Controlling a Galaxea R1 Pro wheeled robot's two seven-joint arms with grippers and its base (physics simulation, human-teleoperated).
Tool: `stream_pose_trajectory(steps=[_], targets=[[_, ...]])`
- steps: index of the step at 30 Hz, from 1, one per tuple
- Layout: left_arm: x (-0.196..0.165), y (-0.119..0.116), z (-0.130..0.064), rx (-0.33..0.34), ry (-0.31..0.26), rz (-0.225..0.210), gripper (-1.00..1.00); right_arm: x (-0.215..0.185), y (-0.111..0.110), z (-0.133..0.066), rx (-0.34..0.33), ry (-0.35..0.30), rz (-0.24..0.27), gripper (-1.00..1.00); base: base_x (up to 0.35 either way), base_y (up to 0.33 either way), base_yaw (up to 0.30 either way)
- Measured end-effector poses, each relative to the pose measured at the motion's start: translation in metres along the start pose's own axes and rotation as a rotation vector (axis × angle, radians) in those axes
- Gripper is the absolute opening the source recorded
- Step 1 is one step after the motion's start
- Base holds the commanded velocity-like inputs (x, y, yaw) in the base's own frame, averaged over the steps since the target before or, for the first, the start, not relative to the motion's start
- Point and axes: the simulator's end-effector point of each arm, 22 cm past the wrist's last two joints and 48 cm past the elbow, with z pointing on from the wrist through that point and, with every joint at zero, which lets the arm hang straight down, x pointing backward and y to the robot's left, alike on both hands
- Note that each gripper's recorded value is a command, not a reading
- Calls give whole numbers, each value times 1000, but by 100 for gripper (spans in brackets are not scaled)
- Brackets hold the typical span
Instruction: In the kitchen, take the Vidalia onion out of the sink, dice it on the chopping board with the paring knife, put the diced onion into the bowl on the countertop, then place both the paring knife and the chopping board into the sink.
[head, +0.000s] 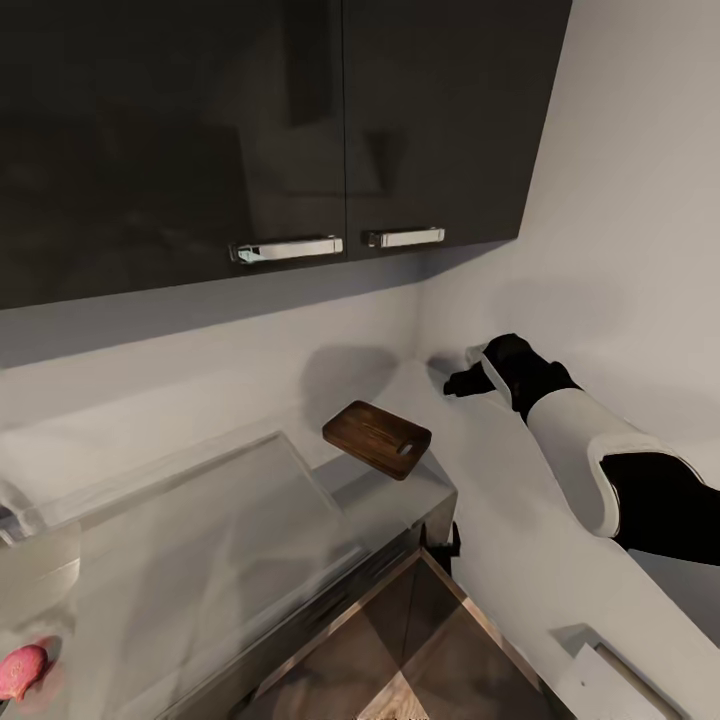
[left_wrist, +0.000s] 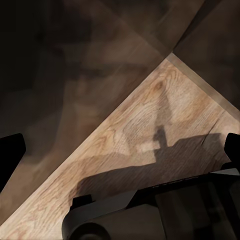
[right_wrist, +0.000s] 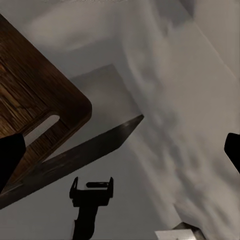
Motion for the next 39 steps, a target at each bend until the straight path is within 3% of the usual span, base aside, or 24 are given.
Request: stream_pose_trajectory(steps=[39], targets=[[24,-3,-3,7,59,-13,100,27,10,40,-19,62,-3,100,0,0,0]])
